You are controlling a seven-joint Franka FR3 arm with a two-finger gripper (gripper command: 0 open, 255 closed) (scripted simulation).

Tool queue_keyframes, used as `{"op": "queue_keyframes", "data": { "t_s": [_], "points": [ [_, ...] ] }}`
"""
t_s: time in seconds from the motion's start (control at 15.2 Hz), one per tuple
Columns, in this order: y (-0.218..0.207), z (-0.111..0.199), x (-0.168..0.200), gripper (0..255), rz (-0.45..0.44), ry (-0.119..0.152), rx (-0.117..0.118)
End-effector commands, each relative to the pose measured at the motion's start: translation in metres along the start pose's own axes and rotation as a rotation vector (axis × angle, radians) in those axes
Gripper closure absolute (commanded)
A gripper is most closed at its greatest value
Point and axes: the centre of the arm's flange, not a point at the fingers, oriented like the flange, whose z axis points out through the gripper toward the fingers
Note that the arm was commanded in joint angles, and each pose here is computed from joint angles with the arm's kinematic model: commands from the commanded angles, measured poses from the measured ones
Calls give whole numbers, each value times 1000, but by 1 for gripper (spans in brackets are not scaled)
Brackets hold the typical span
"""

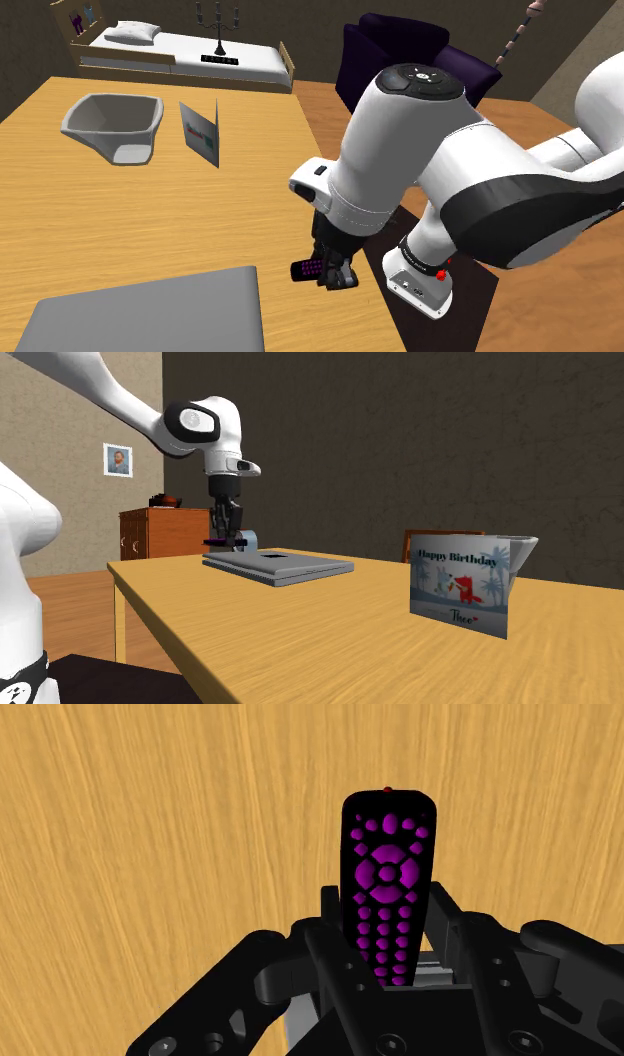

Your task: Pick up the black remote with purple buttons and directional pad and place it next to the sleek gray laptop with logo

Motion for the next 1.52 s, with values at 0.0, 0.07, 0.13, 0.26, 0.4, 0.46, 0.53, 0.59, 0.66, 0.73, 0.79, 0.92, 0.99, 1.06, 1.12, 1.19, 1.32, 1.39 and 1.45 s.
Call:
{"op": "queue_keyframes", "data": {
  "t_s": [0.0, 0.07, 0.13, 0.26, 0.4, 0.46, 0.53, 0.59, 0.66, 0.73, 0.79, 0.92, 0.99, 1.06, 1.12, 1.19, 1.32, 1.39, 1.45],
  "points": [
    [-26, -1, -6, 255, 2, 0, 0],
    [-39, -1, -7, 255, 2, 0, 0],
    [-52, -1, -9, 255, 2, 0, 0],
    [-78, -1, -13, 255, 2, 0, 0],
    [-104, -1, -16, 255, 2, 0, 0],
    [-118, -1, -18, 255, 2, 0, 0],
    [-131, -1, -20, 255, 2, 0, 0],
    [-144, -2, -22, 255, 2, 0, 0],
    [-157, -2, -24, 255, 2, 0, 0],
    [-170, -2, -25, 255, 2, 0, 0],
    [-183, -2, -27, 255, 2, 0, 0],
    [-209, -2, -31, 255, 2, 0, 0],
    [-222, -2, -33, 255, 2, 0, 0],
    [-235, -2, -34, 255, 2, 0, 0],
    [-248, -2, -36, 255, 2, 0, 0],
    [-261, -2, -38, 255, 2, 0, 0],
    [-288, -3, -42, 255, 2, 0, 0],
    [-301, -3, -43, 255, 2, 0, 0],
    [-314, -3, -45, 255, 2, 0, 0]
  ]
}}
